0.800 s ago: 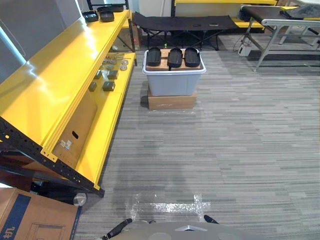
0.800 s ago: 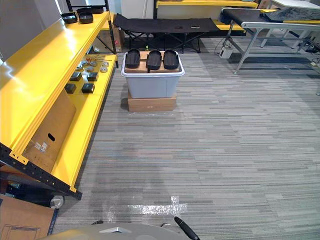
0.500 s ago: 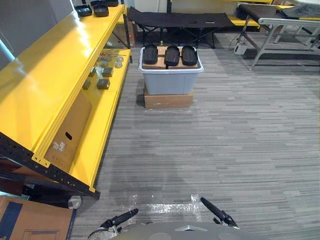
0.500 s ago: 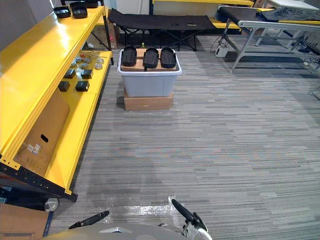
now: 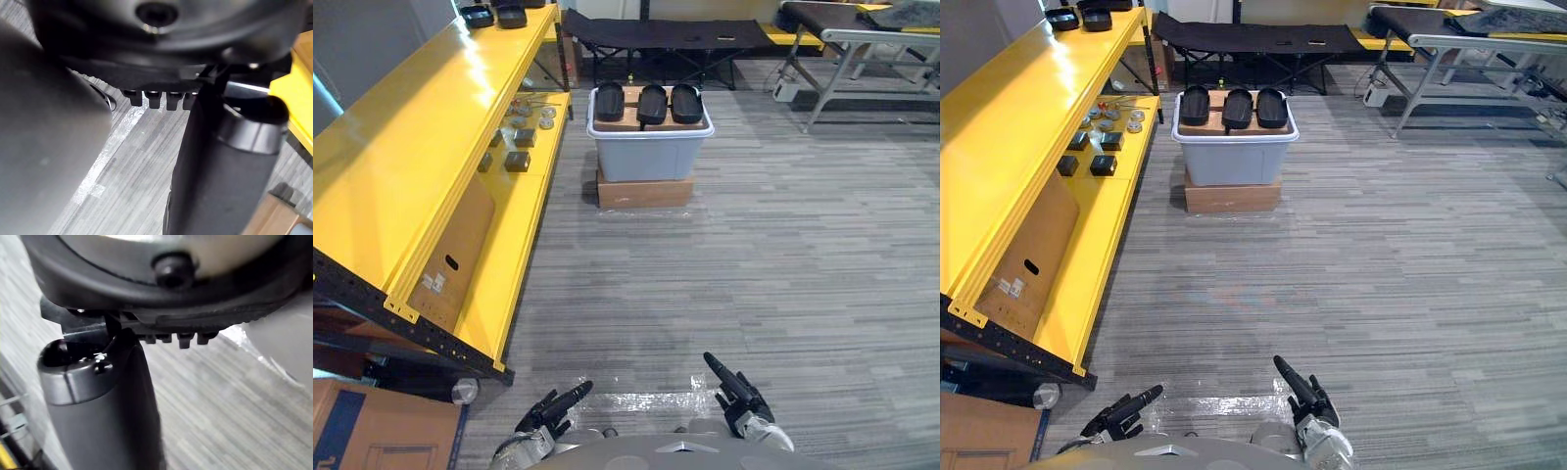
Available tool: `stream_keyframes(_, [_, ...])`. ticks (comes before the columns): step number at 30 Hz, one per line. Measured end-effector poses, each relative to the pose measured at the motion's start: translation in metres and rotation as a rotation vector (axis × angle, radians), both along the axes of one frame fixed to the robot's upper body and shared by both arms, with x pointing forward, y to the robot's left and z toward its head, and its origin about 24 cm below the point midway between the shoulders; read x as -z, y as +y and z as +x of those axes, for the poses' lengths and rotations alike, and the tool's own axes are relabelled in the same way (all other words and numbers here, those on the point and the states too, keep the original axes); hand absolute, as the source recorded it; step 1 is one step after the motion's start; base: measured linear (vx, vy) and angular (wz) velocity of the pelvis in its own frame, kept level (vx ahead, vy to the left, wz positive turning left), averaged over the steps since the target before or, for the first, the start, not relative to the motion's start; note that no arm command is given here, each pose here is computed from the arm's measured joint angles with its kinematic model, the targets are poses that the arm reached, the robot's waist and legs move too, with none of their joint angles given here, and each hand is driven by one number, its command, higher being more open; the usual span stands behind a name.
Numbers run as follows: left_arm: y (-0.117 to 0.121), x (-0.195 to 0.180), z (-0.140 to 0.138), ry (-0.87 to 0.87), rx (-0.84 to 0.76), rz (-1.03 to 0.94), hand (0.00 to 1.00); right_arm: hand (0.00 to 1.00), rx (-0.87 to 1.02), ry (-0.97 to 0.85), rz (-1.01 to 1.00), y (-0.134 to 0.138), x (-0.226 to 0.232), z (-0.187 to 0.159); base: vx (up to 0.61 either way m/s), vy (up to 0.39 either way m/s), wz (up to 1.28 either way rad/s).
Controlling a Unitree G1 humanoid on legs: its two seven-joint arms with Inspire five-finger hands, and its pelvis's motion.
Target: Walk over and take three plastic housings, then place them on the shelf
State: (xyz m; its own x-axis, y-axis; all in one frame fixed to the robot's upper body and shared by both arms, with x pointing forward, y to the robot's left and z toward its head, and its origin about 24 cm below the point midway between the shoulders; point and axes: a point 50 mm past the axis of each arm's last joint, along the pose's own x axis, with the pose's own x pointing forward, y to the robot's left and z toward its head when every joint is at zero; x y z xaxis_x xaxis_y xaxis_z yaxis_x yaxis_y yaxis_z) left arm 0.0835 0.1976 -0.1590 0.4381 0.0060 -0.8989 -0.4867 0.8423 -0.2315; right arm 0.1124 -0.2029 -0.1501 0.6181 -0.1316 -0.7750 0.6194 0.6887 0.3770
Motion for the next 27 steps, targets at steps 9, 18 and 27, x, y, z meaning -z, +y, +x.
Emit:
stream_keyframes(9, [0.013,-0.002,0.002,0.004,-0.042,0.025,1.0,1.0,0.019,0.05,0.051,0.009,0.009,-0.033,0.25,-0.076,0.03])
stream_keyframes(18, [0.0,0.0,0.002,-0.056,-0.232,-0.033,1.0,1.0,0.048,0.063,0.034,-0.011,0.009,-0.039,0.51,-0.206,-0.17])
stream_keyframes(27, [-0.001,-0.001,0.006,-0.067,-0.222,-0.131,1.0,1.0,-0.034,0.037,-0.013,-0.005,0.005,-0.023,0.46,0.083,-0.44])
